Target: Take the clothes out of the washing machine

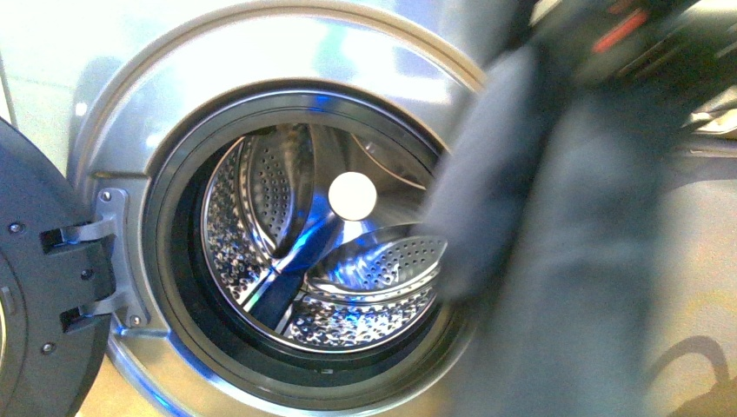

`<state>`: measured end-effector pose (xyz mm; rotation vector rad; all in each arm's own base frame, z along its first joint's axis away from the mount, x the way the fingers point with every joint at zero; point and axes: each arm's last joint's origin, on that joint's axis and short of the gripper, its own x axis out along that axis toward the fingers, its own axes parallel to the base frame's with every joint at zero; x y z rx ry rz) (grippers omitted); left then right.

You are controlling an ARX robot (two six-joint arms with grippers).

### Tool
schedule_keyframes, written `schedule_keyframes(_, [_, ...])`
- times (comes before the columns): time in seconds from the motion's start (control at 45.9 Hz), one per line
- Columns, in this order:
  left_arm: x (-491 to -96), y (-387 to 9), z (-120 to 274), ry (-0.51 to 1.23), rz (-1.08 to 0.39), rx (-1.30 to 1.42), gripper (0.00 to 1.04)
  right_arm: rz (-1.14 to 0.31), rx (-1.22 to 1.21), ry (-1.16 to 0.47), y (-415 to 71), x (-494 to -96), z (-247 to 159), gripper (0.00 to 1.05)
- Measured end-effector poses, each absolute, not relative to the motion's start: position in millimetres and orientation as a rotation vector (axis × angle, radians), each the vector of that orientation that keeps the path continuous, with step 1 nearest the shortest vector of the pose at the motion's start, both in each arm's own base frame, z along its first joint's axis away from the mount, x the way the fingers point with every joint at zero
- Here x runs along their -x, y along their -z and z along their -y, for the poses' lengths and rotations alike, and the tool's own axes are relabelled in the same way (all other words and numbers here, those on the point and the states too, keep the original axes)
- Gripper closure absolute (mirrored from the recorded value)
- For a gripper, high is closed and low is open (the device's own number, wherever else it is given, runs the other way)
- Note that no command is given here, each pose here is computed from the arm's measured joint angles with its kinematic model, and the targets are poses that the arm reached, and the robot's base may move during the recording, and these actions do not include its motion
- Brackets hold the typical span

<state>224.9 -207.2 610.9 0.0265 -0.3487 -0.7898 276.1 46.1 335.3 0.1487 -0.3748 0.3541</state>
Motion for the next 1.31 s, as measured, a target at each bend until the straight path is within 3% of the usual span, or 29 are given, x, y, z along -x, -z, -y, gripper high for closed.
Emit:
schedule_keyframes(0.022, [-224.9,-611.0,207.2,0.789,0.35,-0.026,0.92,0.387,-0.151,-0.345,-340.1,-273.4,-40.7,0.97])
schedule_keyframes(0.044, [-224.9,-611.0,207.2,0.789,0.35,-0.026,0.92,0.405,-0.156,-0.333,-347.6,-269.8,-32.8,0.97])
schedule_keyframes(0.065, [-224.8,-611.0,207.2,0.79,0.35,-0.026,0.81,0.418,-0.156,-0.325,-353.0,-267.4,-27.1,0.97])
schedule_keyframes(0.087, [-224.8,-611.0,207.2,0.79,0.35,-0.026,0.81,0.436,-0.163,-0.311,-361.2,-263.9,-18.6,0.97])
schedule_keyframes(0.109, [-224.8,-611.1,207.2,0.789,0.351,-0.026,0.71,0.45,-0.162,-0.3,-366.6,-261.6,-13.2,0.97])
schedule_keyframes(0.131, [-224.8,-611.1,207.2,0.789,0.351,-0.026,0.71,0.471,-0.164,-0.284,-375.3,-257.7,-4.8,0.97])
schedule_keyframes(0.153, [-224.8,-611.1,207.2,0.789,0.351,-0.026,0.61,0.478,-0.164,-0.277,-378.1,-256.3,-1.9,0.97])
schedule_keyframes(0.261, [-224.8,-611.1,207.2,0.789,0.351,-0.026,0.49,0.513,-0.169,-0.248,-401.4,-245.5,22.2,0.97])
schedule_keyframes(0.305, [-224.8,-611.1,207.2,0.789,0.351,-0.026,0.37,0.512,-0.175,-0.242,-409.9,-241.4,32.4,0.97])
schedule_keyframes(0.458, [-224.8,-611.1,207.2,0.789,0.351,-0.026,0.19,0.474,-0.198,-0.214,-427.7,-230.7,65.3,0.97])
schedule_keyframes(0.479, [-224.8,-611.1,207.2,0.79,0.351,-0.026,0.11,0.463,-0.203,-0.213,-429.3,-229.0,70.1,0.97])
schedule_keyframes(0.501, [-224.8,-611.1,207.2,0.79,0.351,-0.026,0.11,0.453,-0.205,-0.207,-430.5,-227.4,75.2,0.97])
schedule_keyframes(0.523, [-224.8,-611.1,207.1,0.789,0.352,-0.028,0.05,0.45,-0.207,-0.2,-431.2,-226.6,77.8,0.97])
schedule_keyframes(0.719, [-224.7,-611.2,207.1,0.789,0.353,-0.028,0.04,0.402,-0.245,-0.155,-438.4,-215.4,121.3,0.97])
schedule_keyframes(0.741, [-224.7,-611.2,207.1,0.789,0.353,-0.028,0.12,0.398,-0.251,-0.147,-438.6,-214.2,126.7,0.97])
schedule_keyframes(0.828, [-224.7,-611.2,207.1,0.789,0.353,-0.028,0.22,0.384,-0.265,-0.116,-437.2,-209.5,145.0,0.97])
schedule_keyframes(0.915, [-224.7,-611.3,207.0,0.789,0.353,-0.028,0.18,0.354,-0.278,-0.091,-431.8,-203.0,163.9,0.97])
schedule_keyframes(0.959, [-224.5,-611.5,206.8,0.787,0.356,-0.032,0.02,0.34,-0.281,-0.083,-428.6,-200.2,169.5,0.97])
schedule_keyframes(1.111, [-224.5,-611.5,206.8,0.788,0.356,-0.031,0.02,0.262,-0.294,-0.091,-405.8,-194.7,176.0,0.97])
schedule_keyframes(1.155, [-224.4,-611.6,206.8,0.788,0.356,-0.031,0.17,0.209,-0.314,-0.107,-390.8,-194.0,176.0,0.97])
schedule_keyframes(1.177, [-224.4,-611.6,206.8,0.788,0.356,-0.031,0.17,0.194,-0.322,-0.11,-385.5,-193.9,176.1,0.97])
schedule_keyframes(1.198, [-224.4,-611.6,206.8,0.789,0.356,-0.029,0.24,0.169,-0.331,-0.115,-377.0,-193.7,176.1,0.97])
schedule_keyframes(1.242, [-224.3,-611.6,206.7,0.788,0.356,-0.029,0.23,0.123,-0.351,-0.114,-359.9,-192.4,176.7,0.97])
schedule_keyframes(1.264, [-224.3,-611.7,206.7,0.788,0.356,-0.028,0.15,0.111,-0.354,-0.112,-354.3,-191.6,177.1,0.97])
schedule_keyframes(1.307, [-224.3,-611.7,206.7,0.788,0.356,-0.028,0.15,0.081,-0.364,-0.101,-340.3,-189.0,178.0,0.97])
